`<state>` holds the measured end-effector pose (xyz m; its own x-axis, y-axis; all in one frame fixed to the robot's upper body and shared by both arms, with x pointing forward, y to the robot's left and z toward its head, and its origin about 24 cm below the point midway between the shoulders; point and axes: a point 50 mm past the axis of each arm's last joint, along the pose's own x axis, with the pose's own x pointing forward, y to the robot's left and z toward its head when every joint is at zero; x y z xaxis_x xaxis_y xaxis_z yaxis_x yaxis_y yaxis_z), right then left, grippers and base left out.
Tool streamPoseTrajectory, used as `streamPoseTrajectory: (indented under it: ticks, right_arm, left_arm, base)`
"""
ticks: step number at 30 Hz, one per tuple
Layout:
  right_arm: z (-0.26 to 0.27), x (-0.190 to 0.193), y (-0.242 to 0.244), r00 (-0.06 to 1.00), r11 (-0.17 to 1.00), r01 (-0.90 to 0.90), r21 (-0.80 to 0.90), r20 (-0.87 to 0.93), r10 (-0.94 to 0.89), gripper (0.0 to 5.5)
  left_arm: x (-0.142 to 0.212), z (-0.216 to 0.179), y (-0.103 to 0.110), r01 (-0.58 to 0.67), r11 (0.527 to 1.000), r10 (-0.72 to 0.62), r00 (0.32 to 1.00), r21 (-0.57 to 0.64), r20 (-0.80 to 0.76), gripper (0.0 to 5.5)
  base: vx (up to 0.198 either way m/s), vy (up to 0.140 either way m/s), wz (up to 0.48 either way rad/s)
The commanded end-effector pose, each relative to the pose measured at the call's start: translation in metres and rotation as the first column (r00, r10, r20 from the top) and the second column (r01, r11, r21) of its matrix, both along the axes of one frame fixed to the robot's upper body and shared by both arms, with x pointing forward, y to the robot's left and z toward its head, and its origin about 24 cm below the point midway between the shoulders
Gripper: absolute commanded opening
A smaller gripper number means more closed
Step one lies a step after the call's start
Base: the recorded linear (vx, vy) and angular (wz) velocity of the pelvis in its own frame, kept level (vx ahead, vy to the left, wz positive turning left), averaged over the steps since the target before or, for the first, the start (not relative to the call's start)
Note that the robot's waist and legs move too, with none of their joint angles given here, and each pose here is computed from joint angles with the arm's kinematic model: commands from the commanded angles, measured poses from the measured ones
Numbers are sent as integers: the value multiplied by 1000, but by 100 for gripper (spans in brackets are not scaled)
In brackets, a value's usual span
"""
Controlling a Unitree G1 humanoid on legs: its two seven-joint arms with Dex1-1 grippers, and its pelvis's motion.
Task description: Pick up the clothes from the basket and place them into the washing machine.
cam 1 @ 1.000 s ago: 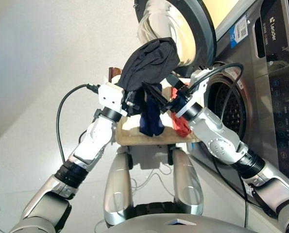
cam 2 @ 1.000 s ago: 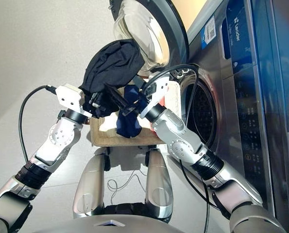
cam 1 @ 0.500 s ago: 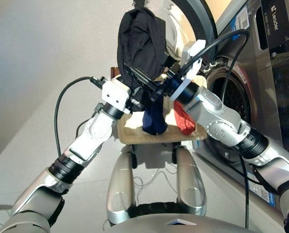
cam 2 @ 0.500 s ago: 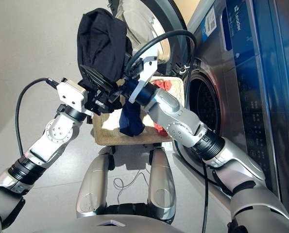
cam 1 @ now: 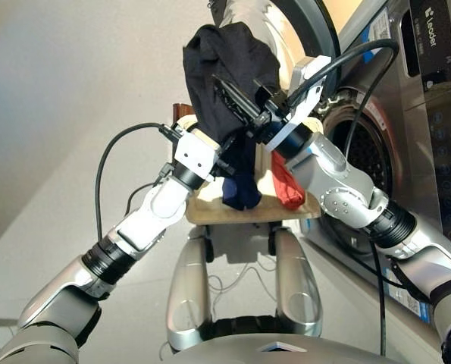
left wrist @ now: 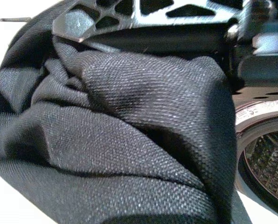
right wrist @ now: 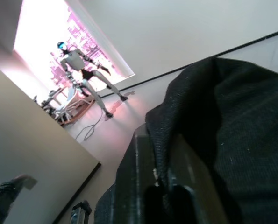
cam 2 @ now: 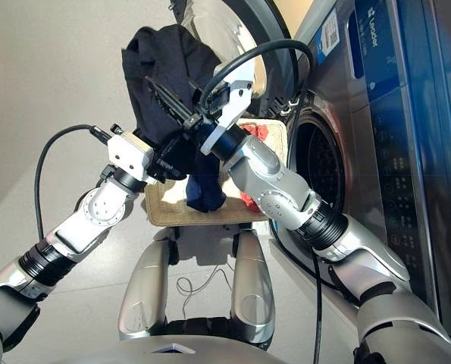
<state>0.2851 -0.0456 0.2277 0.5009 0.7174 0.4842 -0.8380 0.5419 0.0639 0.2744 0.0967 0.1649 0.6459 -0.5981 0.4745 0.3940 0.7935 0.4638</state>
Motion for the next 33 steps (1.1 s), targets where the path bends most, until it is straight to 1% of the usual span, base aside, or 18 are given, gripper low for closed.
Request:
streamPoseTrajectory:
  ticks: [1, 9, 12, 14, 16, 17, 18, 19, 22, 24, 25, 26, 27, 28, 30, 31, 32, 33]
  right_arm:
    - [24, -21, 8, 988, 995, -61, 78, 149, 49, 0]
    - [14, -17, -19, 964, 990, 118, 81, 231, -134, 0]
    - [-4, -8, -37, 955, 965, 234, 118, 160, -251, 0]
    - [-13, -7, -47, 948, 953, 276, 126, 128, -292, 0]
    - [-30, -3, -57, 938, 933, 333, 135, 49, -342, 0]
    - [-39, -2, -65, 926, 918, 373, 135, 14, -378, 0]
    - [-47, -2, -70, 914, 905, 405, 128, -11, -407, 0]
    - [-56, 0, -76, 898, 889, 441, 122, -49, -438, 0]
    - [-86, 5, -96, 815, 815, 573, 90, -161, -556, 0]
    - [-106, 11, -110, 721, 729, 681, 61, -223, -655, 0]
    - [-111, 13, -119, 662, 669, 741, 64, -239, -710, 0]
    - [-114, 15, -121, 642, 651, 757, 60, -251, -724, 0]
    - [-119, 18, -127, 585, 595, 802, 60, -278, -762, 0]
    - [-119, 18, -127, 585, 593, 803, 61, -278, -762, 0]
    - [-123, 21, -138, 493, 500, 865, 49, -279, -824, 0]
    - [-129, 24, -149, 391, 401, 916, 26, -292, -873, 0]
    - [-131, 24, -153, 352, 363, 932, 21, -300, -887, 0]
    - [-131, 24, -153, 351, 362, 932, 21, -299, -887, 0]
  left_arm:
    - [-24, 43, -20, 141, 989, -127, 959, -37, 254, 0]
    - [-26, 50, -11, 66, 997, -50, 934, -34, 353, 0]
    - [-26, 51, -8, 34, 998, -12, 924, -52, 381, 0]
    - [-25, 49, -6, 15, 998, 12, 925, -68, 379, 0]
    - [-23, 46, -3, -1, 996, 35, 931, -92, 364, 0]
    - [-23, 45, -1, -10, 995, 46, 932, -99, 360, 170]
    - [-23, 44, 1, -18, 994, 55, 933, -106, 356, 317]
    - [-22, 43, 2, -25, 993, 64, 935, -117, 348, 550]
    - [-21, 41, 5, -37, 987, 87, 941, -156, 328, 550]
    - [-21, 40, 6, -36, 983, 94, 944, -182, 316, 550]
    - [-21, 40, 6, -32, 981, 92, 946, -194, 311, 550]
    - [-21, 40, 6, -28, 980, 89, 947, -195, 310, 550]
    - [-21, 40, 4, -20, 979, 84, 947, -205, 310, 550]
    - [-21, 40, 4, -19, 979, 83, 947, -205, 311, 550]
    - [-22, 42, 3, -2, 974, 74, 949, -226, 308, 550]
    - [-23, 44, 2, 13, 972, 64, 947, -236, 314, 550]
    - [-23, 45, 1, 19, 970, 61, 947, -241, 317, 550]
    - [-23, 45, 1, 19, 970, 60, 947, -241, 317, 550]
  base:
    - [0, 0, 0]
    - [0, 0, 0]
    - [0, 0, 0]
    - [0, 0, 0]
    - [0, 0, 0]
    - [0, 0, 0]
    - [0, 0, 0]
    - [0, 0, 0]
    - [0, 0, 0]
    - [0, 0, 0]
    - [0, 0, 0]
    - [0, 0, 0]
    - [0, 0, 0]
    - [0, 0, 0]
    - [0, 0, 0]
    - [0, 0, 0]
    - [0, 0, 0]
    - [0, 0, 0]
